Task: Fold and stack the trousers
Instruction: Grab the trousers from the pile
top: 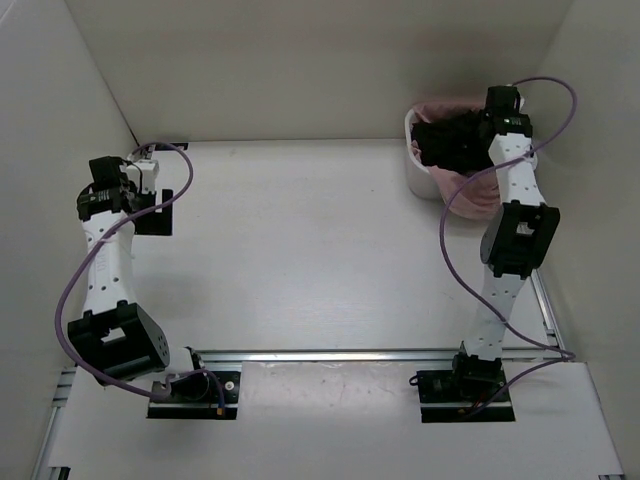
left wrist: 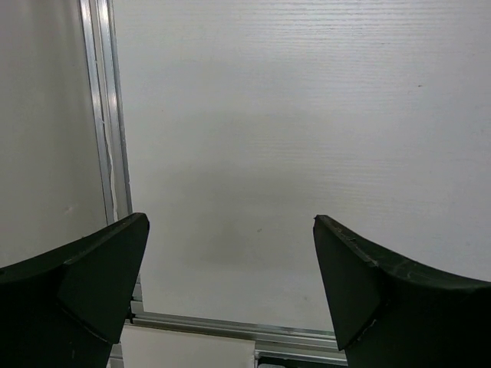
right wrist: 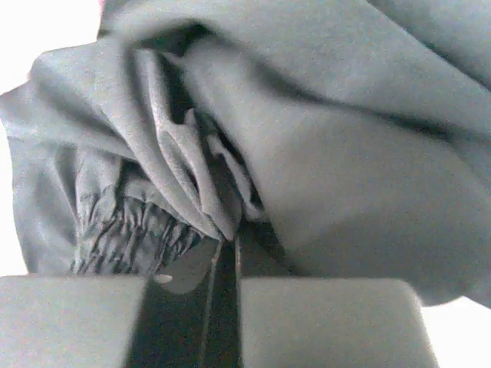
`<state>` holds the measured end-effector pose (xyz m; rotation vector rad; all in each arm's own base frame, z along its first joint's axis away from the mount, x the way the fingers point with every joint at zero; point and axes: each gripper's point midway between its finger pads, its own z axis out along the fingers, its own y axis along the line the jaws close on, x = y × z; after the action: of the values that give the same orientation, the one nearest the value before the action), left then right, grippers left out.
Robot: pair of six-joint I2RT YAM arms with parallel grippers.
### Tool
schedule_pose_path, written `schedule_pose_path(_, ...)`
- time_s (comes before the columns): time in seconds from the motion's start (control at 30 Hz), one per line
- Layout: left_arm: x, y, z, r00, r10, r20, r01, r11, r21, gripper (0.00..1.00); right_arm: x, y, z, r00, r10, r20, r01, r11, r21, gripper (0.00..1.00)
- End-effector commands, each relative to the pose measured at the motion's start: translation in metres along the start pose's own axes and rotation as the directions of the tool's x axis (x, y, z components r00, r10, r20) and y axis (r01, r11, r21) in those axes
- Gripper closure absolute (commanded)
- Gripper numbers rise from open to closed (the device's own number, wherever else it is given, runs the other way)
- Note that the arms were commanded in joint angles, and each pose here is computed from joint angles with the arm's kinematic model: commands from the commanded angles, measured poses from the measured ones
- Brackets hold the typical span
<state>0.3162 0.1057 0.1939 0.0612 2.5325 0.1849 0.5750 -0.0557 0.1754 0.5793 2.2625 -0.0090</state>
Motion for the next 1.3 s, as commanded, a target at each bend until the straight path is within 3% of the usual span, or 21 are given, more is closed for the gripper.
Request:
schedule_pose_path(0.0,0.0,-0.005,-0.014,0.999,-0.018,0.027,0.018,1.0,0.004,0.0,-0.063,0.013,-0.088,0.976,-0.041,0.213,0.059,0.995,-0.077,1.0)
schedule_pose_path(0.13,0.004,-0.001,-0.029,0.999,0.015,0.04,-0.014,0.999,-0.029,0.0,-0.083,0.015,-0.161,0.935,-0.075,0.347,0.111,0.99,-0.085,1.0)
schedule_pose_path(0.27,0.01,0.001,-0.045,0.998,0.038,0.051,-0.035,0.998,-0.057,0.0,-0.106,0.017,-0.259,0.861,-0.063,0.504,0.149,0.98,-0.131,1.0)
schedule_pose_path(0.33,0.013,-0.001,-0.055,0.997,0.039,0.061,-0.035,0.997,-0.061,0.0,-0.107,0.028,-0.297,0.837,-0.046,0.546,0.185,0.961,-0.203,1.0)
schedule_pose_path(0.43,0.01,-0.001,-0.071,0.994,0.043,0.103,-0.035,0.996,-0.078,0.0,-0.102,0.05,-0.395,0.764,0.029,0.645,0.274,0.891,-0.364,1.0)
schedule_pose_path(0.5,0.014,-0.003,-0.081,0.993,0.044,0.112,-0.035,0.996,-0.082,0.0,-0.082,0.086,-0.453,0.749,0.08,0.658,0.38,0.762,-0.525,1.0)
schedule_pose_path(0.53,0.013,-0.005,-0.084,0.991,0.036,0.127,-0.027,0.997,-0.076,0.0,-0.078,0.093,-0.496,0.71,0.138,0.691,0.432,0.69,-0.581,1.0)
schedule_pose_path(0.6,0.015,-0.006,-0.09,0.99,0.038,0.139,-0.027,0.996,-0.081,0.0,-0.056,0.115,-0.543,0.733,0.218,0.644,0.471,0.521,-0.712,1.0)
schedule_pose_path(0.63,0.019,-0.007,-0.09,0.991,0.037,0.129,-0.027,0.997,-0.077,0.0,-0.05,0.118,-0.578,0.706,0.262,0.658,0.522,0.435,-0.734,1.0)
schedule_pose_path(0.7,0.021,-0.009,-0.097,0.989,0.029,0.145,-0.018,0.997,-0.082,0.0,-0.04,0.126,-0.604,0.75,0.318,0.58,0.499,0.305,-0.812,1.0)
schedule_pose_path(0.77,0.021,-0.009,-0.1,0.989,0.029,0.145,-0.017,0.997,-0.082,0.0,-0.037,0.127,-0.633,0.748,0.364,0.555,0.521,0.195,-0.831,1.0)
schedule_pose_path(0.8,0.019,-0.009,-0.103,0.988,0.03,0.149,-0.017,0.996,-0.083,0.0,-0.029,0.132,-0.635,0.797,0.356,0.488,0.477,0.126,-0.87,1.0)
schedule_pose_path(0.87,0.018,-0.007,-0.11,0.987,0.031,0.159,-0.016,0.995,-0.097,0.0,-0.03,0.136,-0.642,0.805,0.388,0.45,0.464,0.061,-0.884,1.0)
schedule_pose_path(0.9,0.016,-0.006,-0.112,0.985,0.032,0.169,-0.015,0.995,-0.1,0.0,-0.026,0.146,-0.625,0.858,0.37,0.357,0.378,0.017,-0.926,1.0)
schedule_pose_path(0.93,0.013,-0.005,-0.115,0.983,0.033,0.178,-0.015,0.994,-0.104,0.0,-0.023,0.147,-0.635,0.854,0.378,0.358,0.405,-0.048,-0.913,1.0)
schedule_pose_path(1.07,0.004,0.0,-0.113,0.985,0.032,0.17,-0.014,0.994,-0.11,0.0,0.003,0.184,-0.571,0.948,0.259,0.185,0.205,-0.05,-0.978,1.0)
schedule_pose_path(1.13,-0.002,0.002,-0.112,0.984,0.042,0.171,-0.023,0.993,-0.113,0.0,0.022,0.212,-0.525,0.957,0.19,0.217,0.209,0.064,-0.976,0.99)
schedule_pose_path(1.17,-0.005,0.003,-0.107,0.987,0.04,0.158,-0.023,0.994,-0.108,0.0,0.063,0.237,-0.491,0.989,0.051,0.142,0.134,0.132,-0.982,0.75)
schedule_pose_path(1.23,-0.014,0.008,-0.103,0.988,0.048,0.15,-0.033,0.994,-0.106,0.0,0.094,0.256,-0.442,0.986,-0.055,0.158,0.167,0.287,-0.943,0.28)
schedule_pose_path(1.27,-0.019,0.009,-0.102,0.987,0.049,0.151,-0.033,0.994,-0.107,0.0,0.131,0.256,-0.38,0.983,-0.181,0.038,0.116,0.447,-0.887,0.09)
